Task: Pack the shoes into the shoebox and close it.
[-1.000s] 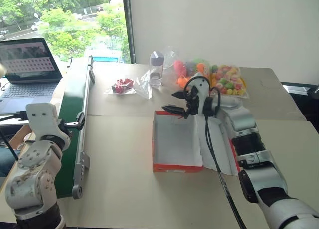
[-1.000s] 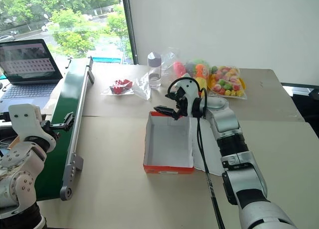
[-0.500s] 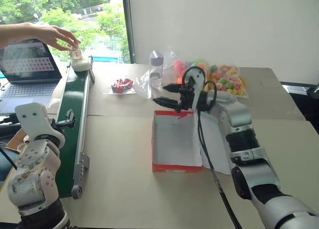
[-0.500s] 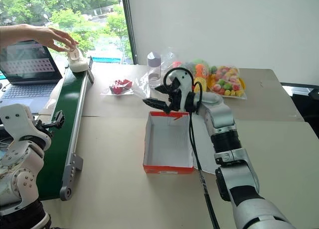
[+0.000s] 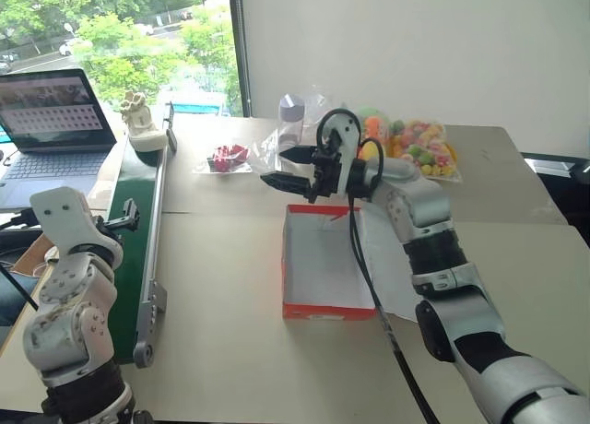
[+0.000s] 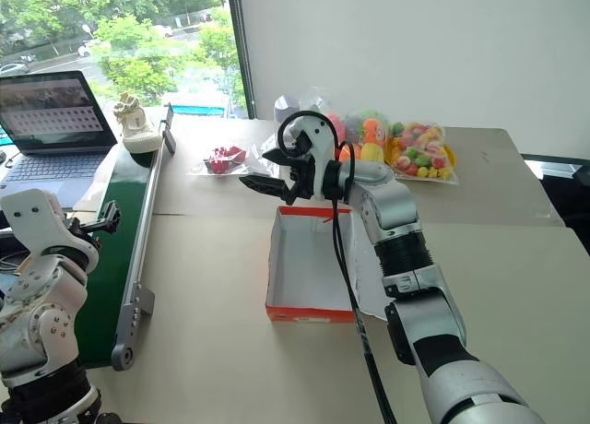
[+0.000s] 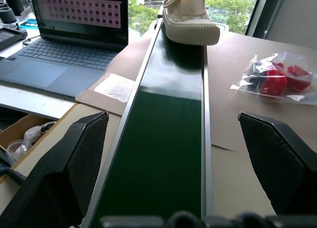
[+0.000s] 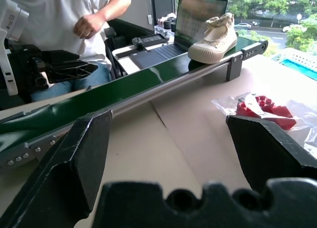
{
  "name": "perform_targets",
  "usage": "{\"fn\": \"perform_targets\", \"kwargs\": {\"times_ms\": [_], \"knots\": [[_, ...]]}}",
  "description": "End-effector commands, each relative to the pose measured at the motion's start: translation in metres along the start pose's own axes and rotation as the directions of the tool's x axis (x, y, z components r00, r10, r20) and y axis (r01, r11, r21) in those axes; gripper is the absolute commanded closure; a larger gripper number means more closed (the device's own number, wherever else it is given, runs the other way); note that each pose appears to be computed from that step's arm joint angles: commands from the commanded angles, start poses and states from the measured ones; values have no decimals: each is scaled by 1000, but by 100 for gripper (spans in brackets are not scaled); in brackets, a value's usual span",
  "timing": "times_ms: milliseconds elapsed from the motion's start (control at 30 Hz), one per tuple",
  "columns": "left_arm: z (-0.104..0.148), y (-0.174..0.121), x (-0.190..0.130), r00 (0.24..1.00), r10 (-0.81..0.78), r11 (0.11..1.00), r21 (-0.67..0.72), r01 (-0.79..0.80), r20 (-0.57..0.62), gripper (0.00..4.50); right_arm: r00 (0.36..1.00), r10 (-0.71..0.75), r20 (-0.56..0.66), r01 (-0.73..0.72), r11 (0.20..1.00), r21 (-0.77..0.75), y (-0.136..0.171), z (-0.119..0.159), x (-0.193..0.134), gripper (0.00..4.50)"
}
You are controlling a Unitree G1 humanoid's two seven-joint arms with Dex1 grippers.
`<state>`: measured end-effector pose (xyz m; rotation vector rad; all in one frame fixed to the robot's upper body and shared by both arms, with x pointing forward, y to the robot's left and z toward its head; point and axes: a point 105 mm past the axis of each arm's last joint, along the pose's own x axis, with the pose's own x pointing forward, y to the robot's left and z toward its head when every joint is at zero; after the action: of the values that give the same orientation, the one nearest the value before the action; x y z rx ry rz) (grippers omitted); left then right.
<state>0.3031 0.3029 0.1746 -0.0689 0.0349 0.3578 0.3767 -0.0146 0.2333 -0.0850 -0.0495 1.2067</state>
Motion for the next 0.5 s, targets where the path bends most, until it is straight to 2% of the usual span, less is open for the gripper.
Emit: {"fn": "perform_targets", "kwargs": {"times_ms": [33,233,500], "knots": [[15,-11,7,998,8,1000,27,-10,67,0,999,20,34,-19,999,-49,7,16,-1,9],[24,-8,21,994,64,998,15,-65,89,0,999,8,33,-6,998,-57,7,17,-2,9],[21,-8,33,994,88,996,8,-89,66,0,999,-12,30,14,997,-71,4,19,-2,9]]}}
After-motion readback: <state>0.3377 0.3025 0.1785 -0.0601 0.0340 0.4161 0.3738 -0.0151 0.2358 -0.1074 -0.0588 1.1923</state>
